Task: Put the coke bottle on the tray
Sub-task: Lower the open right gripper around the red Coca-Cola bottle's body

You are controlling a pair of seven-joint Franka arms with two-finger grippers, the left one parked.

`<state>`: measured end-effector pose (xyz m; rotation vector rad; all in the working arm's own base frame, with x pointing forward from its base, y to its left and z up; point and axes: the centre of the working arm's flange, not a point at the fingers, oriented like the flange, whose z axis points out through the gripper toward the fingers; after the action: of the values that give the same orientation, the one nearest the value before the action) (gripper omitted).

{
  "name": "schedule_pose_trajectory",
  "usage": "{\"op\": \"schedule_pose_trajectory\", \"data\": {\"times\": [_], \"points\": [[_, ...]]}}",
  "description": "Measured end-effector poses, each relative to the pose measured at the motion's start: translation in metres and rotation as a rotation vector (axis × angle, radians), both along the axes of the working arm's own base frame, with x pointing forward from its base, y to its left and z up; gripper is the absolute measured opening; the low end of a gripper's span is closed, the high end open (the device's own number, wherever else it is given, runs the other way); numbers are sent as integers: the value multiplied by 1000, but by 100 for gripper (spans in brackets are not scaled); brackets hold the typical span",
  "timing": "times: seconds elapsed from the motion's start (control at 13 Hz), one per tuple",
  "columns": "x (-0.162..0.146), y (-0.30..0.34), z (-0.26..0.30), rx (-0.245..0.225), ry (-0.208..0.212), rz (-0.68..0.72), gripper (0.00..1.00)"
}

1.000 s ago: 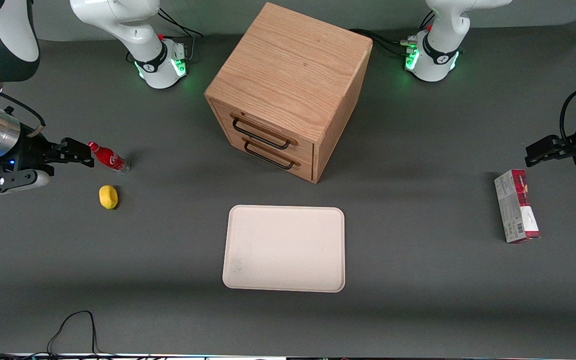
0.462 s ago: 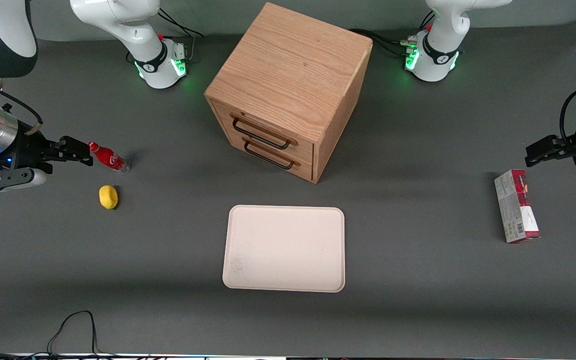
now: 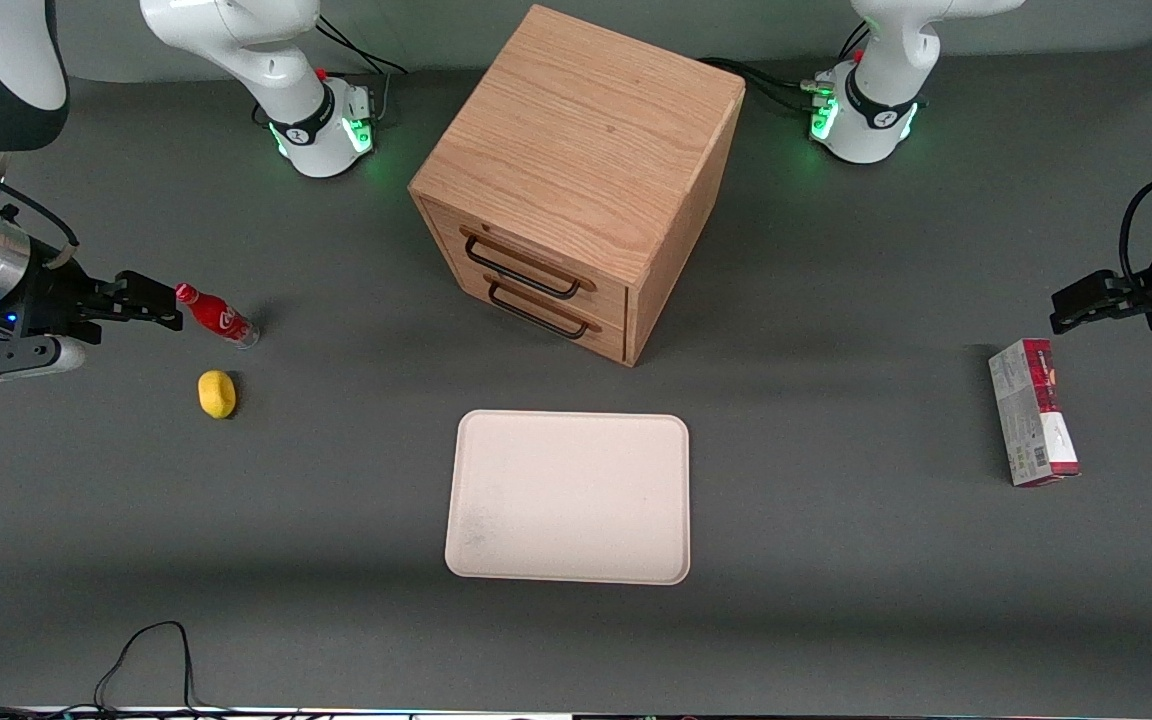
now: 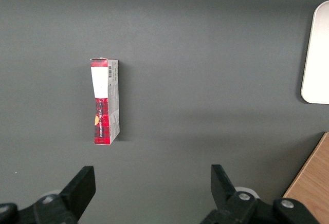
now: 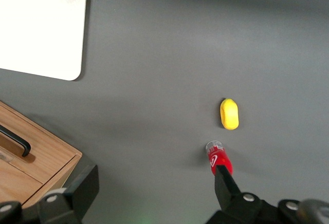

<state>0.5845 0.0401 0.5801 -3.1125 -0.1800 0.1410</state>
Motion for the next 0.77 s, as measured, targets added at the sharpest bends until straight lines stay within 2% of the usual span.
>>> {"op": "schedule_pose_trajectory", "data": {"times": [0.31, 0.46, 0.62, 0.77], "points": [[-6, -3, -11, -8, 48, -2, 100], [-16, -21, -14, -34, 65, 5, 100], [-40, -50, -6, -52, 69, 10, 100], [-82, -69, 14, -80, 48, 19, 100]]}}
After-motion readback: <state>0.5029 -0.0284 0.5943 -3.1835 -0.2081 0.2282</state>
